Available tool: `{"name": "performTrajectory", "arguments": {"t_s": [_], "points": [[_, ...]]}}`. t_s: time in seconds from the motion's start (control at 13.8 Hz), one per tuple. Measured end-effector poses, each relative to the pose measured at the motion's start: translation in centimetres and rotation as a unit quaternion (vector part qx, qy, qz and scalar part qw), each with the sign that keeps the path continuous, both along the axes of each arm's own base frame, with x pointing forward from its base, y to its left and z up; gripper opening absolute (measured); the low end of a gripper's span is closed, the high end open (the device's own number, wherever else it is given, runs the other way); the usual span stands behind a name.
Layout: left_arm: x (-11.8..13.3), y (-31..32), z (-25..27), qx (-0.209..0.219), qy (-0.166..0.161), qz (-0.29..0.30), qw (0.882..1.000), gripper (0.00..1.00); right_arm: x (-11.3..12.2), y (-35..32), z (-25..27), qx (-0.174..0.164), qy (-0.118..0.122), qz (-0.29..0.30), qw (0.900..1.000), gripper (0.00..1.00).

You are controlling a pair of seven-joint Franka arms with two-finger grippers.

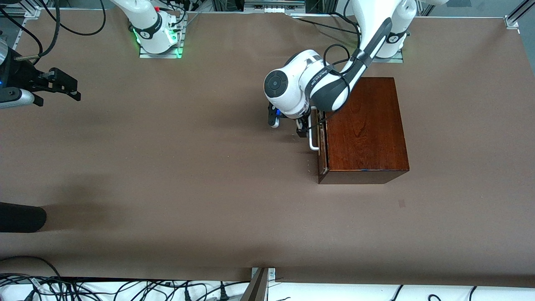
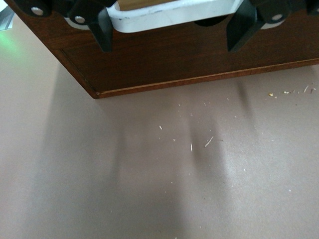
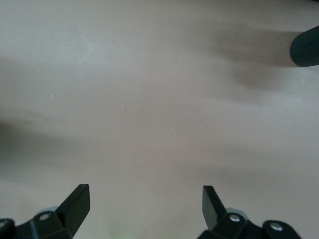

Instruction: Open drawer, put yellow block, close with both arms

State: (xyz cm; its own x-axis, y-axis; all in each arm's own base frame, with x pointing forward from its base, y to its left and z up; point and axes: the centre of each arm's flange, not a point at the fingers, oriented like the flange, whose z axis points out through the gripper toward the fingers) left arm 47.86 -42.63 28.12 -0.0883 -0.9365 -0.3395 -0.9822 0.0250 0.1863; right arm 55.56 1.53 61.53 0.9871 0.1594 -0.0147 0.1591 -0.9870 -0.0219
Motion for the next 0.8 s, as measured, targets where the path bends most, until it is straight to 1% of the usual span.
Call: {"name": "performTrajectory", "arguments": {"t_s": [0.8], "points": [[0.24, 0.55, 0.01, 0.005, 0.005, 0.005, 1.000, 1.00, 0.00, 0.00, 0.00, 0.000, 0.000, 0.000, 1.000, 1.00]]}}
